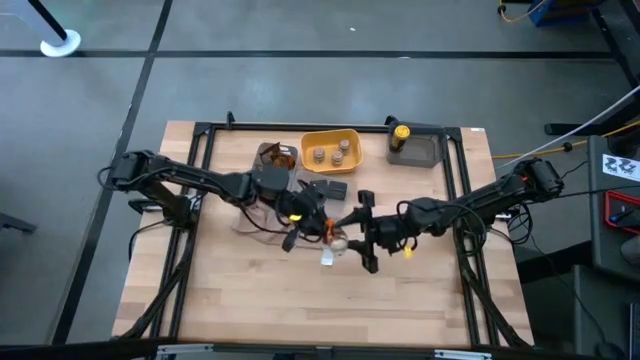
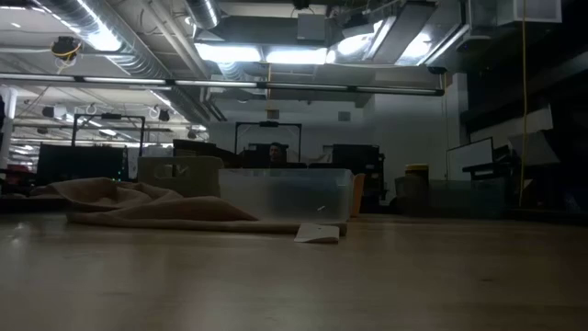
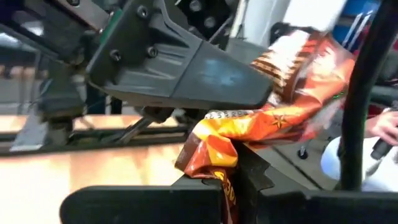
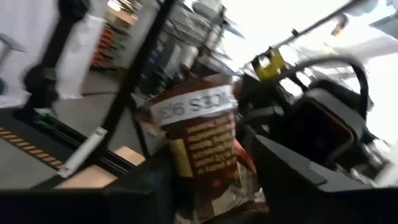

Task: Sort spices by type
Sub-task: Put the orange seasoning pack into the gray bin

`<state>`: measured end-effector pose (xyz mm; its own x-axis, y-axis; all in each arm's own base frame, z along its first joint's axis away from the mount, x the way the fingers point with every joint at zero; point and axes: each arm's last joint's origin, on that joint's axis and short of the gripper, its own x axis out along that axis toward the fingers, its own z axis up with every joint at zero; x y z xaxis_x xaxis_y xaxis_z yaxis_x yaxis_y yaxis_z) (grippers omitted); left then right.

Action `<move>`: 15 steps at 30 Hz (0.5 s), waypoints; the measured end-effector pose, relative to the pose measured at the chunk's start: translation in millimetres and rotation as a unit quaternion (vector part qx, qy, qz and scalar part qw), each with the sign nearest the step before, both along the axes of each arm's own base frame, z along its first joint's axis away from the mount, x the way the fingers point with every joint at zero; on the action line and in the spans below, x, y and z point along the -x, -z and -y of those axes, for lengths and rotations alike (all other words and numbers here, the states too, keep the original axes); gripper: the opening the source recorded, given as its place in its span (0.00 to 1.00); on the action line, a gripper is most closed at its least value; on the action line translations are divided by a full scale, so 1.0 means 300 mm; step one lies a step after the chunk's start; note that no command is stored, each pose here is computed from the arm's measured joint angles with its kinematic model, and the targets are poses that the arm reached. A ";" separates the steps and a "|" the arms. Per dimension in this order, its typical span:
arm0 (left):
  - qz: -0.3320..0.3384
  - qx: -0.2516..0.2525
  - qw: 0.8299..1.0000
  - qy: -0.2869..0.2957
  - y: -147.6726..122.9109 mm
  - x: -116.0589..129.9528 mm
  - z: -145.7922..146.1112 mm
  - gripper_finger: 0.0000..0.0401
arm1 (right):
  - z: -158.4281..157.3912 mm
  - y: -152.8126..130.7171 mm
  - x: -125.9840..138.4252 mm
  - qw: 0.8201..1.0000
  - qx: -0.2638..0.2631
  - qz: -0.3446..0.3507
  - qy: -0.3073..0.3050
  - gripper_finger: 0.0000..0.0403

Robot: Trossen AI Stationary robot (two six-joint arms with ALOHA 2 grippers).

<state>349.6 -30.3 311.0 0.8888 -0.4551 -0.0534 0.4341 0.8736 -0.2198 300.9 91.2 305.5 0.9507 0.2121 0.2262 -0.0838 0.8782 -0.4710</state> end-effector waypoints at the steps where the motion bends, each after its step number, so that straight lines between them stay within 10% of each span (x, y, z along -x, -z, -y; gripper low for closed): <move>1: -0.008 -0.004 1.000 -0.005 -0.004 0.008 -0.012 0.00 | 0.002 0.001 -0.001 1.000 -0.005 -0.004 0.012 0.49; 15: -0.131 -0.072 0.985 -0.087 -0.059 0.188 -0.139 0.00 | 0.063 0.002 0.070 0.970 -0.042 -0.128 0.203 0.63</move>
